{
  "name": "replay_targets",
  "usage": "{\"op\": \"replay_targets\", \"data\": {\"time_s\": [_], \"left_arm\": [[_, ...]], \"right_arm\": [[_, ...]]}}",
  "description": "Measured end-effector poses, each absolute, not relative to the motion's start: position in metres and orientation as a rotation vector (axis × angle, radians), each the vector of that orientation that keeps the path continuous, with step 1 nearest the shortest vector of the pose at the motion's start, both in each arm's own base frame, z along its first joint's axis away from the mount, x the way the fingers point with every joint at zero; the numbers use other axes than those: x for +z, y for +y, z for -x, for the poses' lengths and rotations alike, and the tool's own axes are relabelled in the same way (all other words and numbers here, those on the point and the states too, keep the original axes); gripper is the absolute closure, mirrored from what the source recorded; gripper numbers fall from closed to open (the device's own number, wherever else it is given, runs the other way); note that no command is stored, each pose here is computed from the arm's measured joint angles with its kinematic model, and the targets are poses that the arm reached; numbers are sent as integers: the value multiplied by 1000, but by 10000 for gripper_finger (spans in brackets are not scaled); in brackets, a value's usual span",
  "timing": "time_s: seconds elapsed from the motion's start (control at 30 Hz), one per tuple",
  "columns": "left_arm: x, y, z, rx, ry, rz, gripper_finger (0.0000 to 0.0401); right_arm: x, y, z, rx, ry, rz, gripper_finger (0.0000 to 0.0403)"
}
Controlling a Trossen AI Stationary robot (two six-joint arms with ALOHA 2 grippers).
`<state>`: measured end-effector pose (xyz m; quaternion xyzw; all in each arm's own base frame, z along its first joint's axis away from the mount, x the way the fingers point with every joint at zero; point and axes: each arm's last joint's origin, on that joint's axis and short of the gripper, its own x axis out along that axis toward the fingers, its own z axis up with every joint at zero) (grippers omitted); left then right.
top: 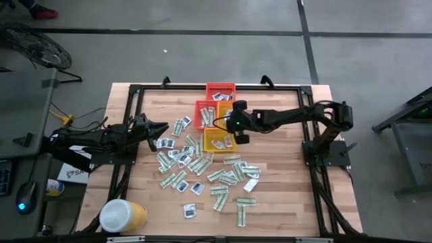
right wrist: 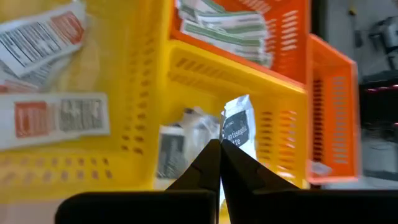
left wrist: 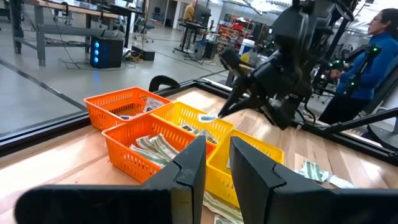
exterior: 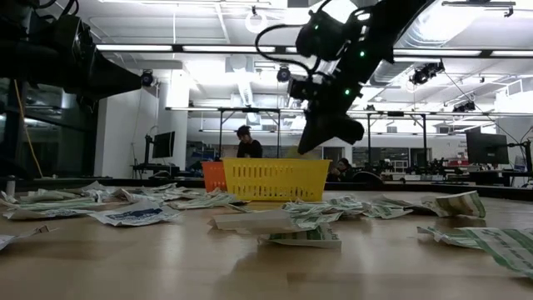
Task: Pick & Place First Aid Supplies
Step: Put the towelette pack into the top yellow bin, then put the bandage into the bottom orange bin
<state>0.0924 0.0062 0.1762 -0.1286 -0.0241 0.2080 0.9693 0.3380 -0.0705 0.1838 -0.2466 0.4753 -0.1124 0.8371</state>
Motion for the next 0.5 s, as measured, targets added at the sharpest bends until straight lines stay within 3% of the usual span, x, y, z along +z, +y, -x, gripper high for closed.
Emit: {"op": "replay_targets", "data": {"time_s": [0.27,0.5], "left_arm": [[176,6,-92,420,-48,260,328],[176,6,-92,420,-48,260,328]], "right_arm": [[167,-78,-345,-252,1015,518,380],[164,-79,-347,-255,1010,517,329]]}}
